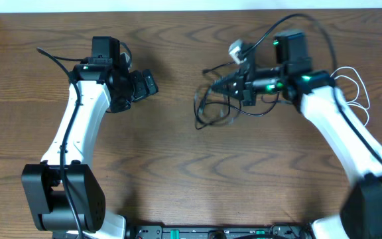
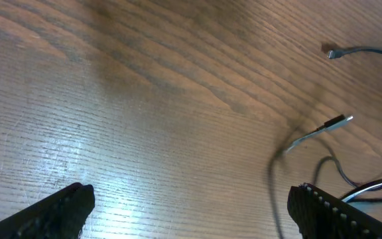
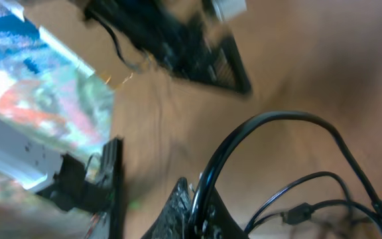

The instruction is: Untangle cables

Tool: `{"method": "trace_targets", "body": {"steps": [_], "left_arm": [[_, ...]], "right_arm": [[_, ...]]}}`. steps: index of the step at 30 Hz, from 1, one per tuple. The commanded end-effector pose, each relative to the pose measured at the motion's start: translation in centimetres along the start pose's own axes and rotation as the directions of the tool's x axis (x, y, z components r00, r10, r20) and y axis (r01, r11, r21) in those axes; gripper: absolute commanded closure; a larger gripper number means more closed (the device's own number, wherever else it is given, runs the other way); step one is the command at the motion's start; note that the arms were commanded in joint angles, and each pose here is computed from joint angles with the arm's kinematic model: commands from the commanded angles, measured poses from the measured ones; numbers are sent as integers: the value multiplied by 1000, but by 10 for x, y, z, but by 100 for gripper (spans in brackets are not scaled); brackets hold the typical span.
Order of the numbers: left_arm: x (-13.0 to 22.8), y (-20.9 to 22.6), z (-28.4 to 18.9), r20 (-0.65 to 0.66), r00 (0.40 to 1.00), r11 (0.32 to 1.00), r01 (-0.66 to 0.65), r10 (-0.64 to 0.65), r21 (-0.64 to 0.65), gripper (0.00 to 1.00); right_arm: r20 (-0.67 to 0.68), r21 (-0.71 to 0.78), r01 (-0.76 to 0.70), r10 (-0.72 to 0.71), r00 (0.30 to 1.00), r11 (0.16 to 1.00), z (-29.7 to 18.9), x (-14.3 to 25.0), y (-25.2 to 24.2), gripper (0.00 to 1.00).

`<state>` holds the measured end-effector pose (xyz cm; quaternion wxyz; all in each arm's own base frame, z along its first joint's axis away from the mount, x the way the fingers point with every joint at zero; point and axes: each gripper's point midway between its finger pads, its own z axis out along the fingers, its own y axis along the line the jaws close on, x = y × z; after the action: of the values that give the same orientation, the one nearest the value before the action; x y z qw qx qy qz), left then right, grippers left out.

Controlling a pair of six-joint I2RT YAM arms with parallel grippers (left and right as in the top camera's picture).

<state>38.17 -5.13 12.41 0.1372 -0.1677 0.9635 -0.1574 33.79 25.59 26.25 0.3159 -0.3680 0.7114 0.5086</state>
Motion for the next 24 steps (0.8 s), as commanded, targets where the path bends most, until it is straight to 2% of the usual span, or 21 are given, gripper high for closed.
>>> {"method": "trace_targets", "body": {"steps": [1, 6, 12, 18, 19, 21, 24], "left_arm": [[2, 5, 3, -6, 1000, 1000, 3, -3, -19, 2], [1, 4, 3, -2, 1000, 1000, 14, -14, -13, 2], [-23, -7, 1, 92, 995, 999, 27, -30, 32, 2], [-11, -15, 3, 34, 999, 996, 22, -25, 84, 2], [-8, -20, 4, 20, 1000, 994, -6, 4, 105, 1], [1, -31, 6, -10, 997, 986, -72, 74, 151, 9], [20, -47, 11, -67, 982, 963, -159, 177, 215, 16]], "right_arm": [[32, 113, 36, -40, 999, 993, -16, -20, 9, 99], [47, 133, 65, -72, 996, 989, -24, -28, 21, 99], [45, 138, 46, -52, 998, 989, -25, -27, 18, 99], [45, 159, 11, -19, 999, 987, -33, -23, 11, 99], [46, 164, 5, -13, 999, 986, -35, -23, 9, 99], [51, 175, -6, -3, 999, 984, -40, -22, 5, 99], [60, 190, -25, 14, 998, 981, -46, -22, 0, 99]]}}
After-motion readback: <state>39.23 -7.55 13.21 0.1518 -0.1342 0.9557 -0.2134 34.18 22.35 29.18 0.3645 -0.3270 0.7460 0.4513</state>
